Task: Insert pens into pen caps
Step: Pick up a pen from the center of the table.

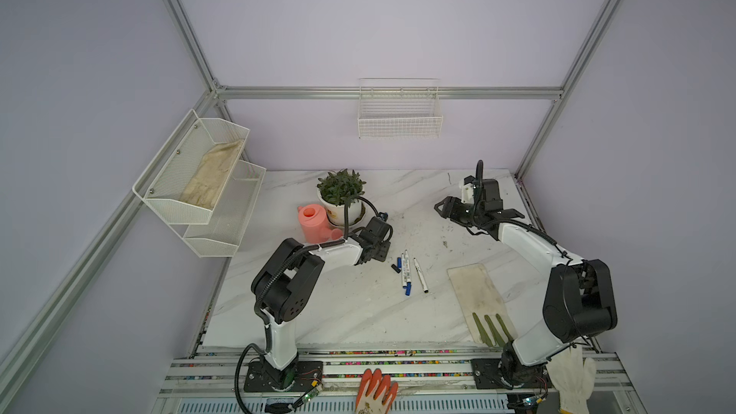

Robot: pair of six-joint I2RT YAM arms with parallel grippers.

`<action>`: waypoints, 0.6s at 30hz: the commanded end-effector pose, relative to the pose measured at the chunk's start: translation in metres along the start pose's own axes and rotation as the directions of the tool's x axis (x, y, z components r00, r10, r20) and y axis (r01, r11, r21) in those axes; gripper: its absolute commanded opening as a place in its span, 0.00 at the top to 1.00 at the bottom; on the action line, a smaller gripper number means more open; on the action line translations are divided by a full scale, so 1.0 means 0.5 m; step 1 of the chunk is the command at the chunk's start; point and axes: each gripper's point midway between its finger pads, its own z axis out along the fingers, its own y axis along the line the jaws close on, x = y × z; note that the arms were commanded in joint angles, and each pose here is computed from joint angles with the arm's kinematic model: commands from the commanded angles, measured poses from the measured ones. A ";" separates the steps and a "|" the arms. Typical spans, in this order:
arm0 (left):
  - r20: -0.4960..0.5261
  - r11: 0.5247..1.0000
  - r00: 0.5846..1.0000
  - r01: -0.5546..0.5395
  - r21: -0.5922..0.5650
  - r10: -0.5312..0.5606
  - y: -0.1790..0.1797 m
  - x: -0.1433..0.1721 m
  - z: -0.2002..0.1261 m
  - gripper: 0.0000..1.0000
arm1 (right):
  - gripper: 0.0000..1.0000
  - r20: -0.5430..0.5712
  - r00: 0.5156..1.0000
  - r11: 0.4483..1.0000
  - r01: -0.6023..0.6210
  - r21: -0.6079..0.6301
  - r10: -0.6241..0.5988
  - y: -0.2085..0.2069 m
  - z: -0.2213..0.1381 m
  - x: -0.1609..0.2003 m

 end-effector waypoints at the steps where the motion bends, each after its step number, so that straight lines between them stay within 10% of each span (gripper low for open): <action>1: 0.076 0.999 0.997 0.010 0.042 -0.013 -0.017 -0.081 -0.018 0.42 | 0.39 0.004 1.000 1.000 0.009 0.012 -0.010 0.002 -0.009 -0.002; 9: 0.020 0.996 0.998 -0.064 0.055 0.063 -0.023 -0.090 0.013 0.44 | 0.39 0.001 1.000 1.000 0.007 0.011 -0.007 0.002 -0.007 -0.001; 18: -0.131 1.000 0.991 0.023 0.012 -0.021 -0.008 -0.014 0.026 0.69 | 0.39 0.008 1.000 1.000 0.008 0.012 -0.008 0.004 -0.011 -0.004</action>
